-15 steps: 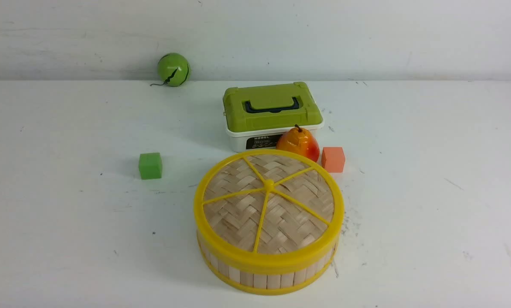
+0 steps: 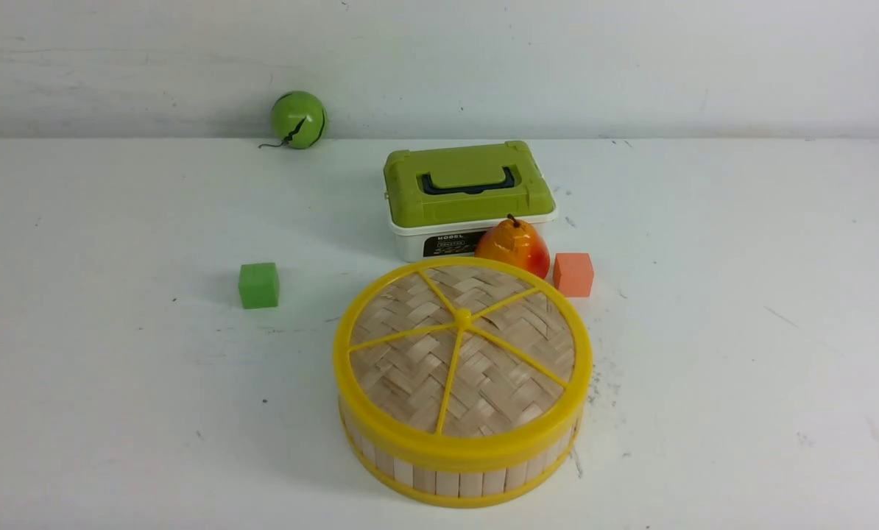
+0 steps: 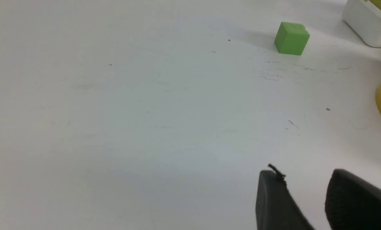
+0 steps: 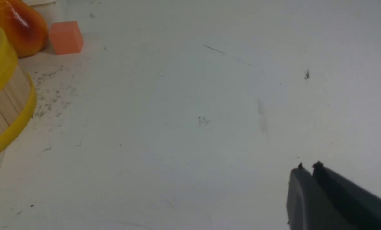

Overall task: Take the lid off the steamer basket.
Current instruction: Use the right arm to lift the lid of the steamer

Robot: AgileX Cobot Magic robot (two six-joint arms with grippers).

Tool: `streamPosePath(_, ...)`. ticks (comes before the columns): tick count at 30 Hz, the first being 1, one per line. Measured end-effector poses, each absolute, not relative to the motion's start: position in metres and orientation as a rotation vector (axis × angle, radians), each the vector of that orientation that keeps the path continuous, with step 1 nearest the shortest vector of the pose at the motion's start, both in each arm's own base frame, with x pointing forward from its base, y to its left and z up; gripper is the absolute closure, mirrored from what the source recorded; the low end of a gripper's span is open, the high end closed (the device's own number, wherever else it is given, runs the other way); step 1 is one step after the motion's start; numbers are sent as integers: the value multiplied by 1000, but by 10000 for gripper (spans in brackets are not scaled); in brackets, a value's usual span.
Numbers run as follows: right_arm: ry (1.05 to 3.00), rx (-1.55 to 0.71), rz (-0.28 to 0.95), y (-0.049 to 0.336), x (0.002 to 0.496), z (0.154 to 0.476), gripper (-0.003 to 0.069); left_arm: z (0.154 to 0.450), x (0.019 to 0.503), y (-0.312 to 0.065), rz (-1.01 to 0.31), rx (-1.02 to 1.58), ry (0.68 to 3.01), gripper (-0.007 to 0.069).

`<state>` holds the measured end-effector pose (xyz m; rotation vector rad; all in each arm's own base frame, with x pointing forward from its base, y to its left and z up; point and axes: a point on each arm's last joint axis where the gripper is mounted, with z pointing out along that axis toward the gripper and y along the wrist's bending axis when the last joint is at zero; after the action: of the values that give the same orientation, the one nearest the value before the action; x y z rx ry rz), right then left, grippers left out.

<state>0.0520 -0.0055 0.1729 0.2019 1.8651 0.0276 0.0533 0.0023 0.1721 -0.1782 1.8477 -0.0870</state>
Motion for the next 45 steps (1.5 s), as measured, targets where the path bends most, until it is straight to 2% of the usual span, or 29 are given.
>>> streamPosePath(27,1864,216,49,-5,52,173,620,172,53,2,-87,-178,1848,386)
streamPosePath(30,1853,320,178,-2,52,173,620,172,53,2,-87,-178,1848,386)
streamPosePath(34,1774,696,626,10,53,174,615,172,53,2,-87,-178,1848,386)
streamPosePath(35,1738,822,776,13,53,175,613,172,53,2,-87,-178,1848,386)
streamPosePath(37,1680,970,955,17,53,176,610,172,53,2,-87,-178,1848,386)
streamPosePath(40,1650,1037,1046,19,53,176,607,172,53,2,-87,-178,1848,386)
streamPosePath(45,1667,992,1016,19,53,176,600,172,53,2,-87,-178,1848,386)
